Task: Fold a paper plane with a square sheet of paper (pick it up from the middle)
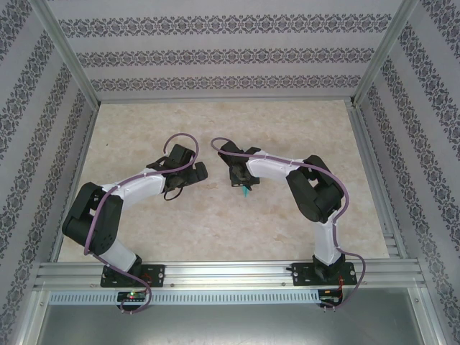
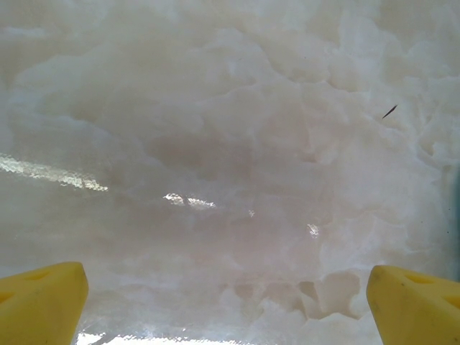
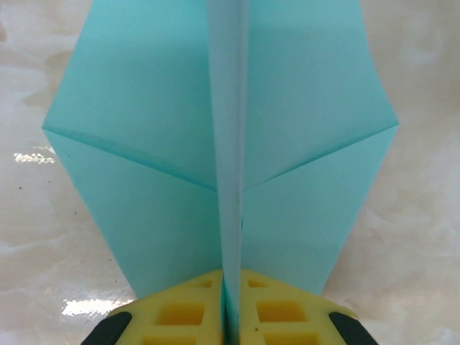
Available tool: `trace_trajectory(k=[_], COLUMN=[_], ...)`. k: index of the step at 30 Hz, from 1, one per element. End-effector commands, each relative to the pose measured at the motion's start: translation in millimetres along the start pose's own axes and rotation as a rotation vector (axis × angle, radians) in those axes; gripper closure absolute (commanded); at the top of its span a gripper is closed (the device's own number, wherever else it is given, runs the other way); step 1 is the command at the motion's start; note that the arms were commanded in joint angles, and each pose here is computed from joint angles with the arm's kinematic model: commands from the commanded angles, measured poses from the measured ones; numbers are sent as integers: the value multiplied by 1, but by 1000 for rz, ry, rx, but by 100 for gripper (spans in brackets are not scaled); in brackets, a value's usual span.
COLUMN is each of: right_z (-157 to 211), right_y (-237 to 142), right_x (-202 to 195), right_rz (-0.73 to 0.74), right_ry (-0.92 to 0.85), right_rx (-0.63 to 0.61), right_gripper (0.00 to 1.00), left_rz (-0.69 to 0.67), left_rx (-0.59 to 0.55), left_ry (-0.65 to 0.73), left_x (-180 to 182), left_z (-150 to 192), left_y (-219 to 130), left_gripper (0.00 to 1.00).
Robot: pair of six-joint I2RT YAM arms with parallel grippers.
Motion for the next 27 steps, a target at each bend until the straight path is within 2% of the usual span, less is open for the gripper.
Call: trace_trajectory(k=[1, 6, 14, 21, 27], right_z=[3, 1, -33, -58, -63], right_y=[13, 10, -9, 5, 16], right_x=[0, 2, 10, 18, 22], right_rz=[5, -5, -84, -97, -97], right_ry=[-2, 5, 27, 35, 34], right_rx=[31, 21, -68, -83, -62], right_gripper=[89, 91, 93, 92, 86], left_rz=[-4, -6, -23, -28, -33], left_rx=[7, 6, -21, -25, -31], left_ry=[5, 6, 9, 9, 11], left_x=[5, 5, 5, 7, 6], left_z=[1, 0, -7, -9, -12], left_y=[-1, -2, -10, -13, -15], left_gripper=[0, 0, 0, 0, 0])
Point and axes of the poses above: each hand's point on the last joint's axis, 136 mm out from that joint toward the fingers, its own y axis out along the fingers, its own x axis along the line the jaws close on, z = x × y, the point moved 9 cm from there along -y, back along the fingers, and after that the axes turned 14 degrees about y, right-handed, at the moved point
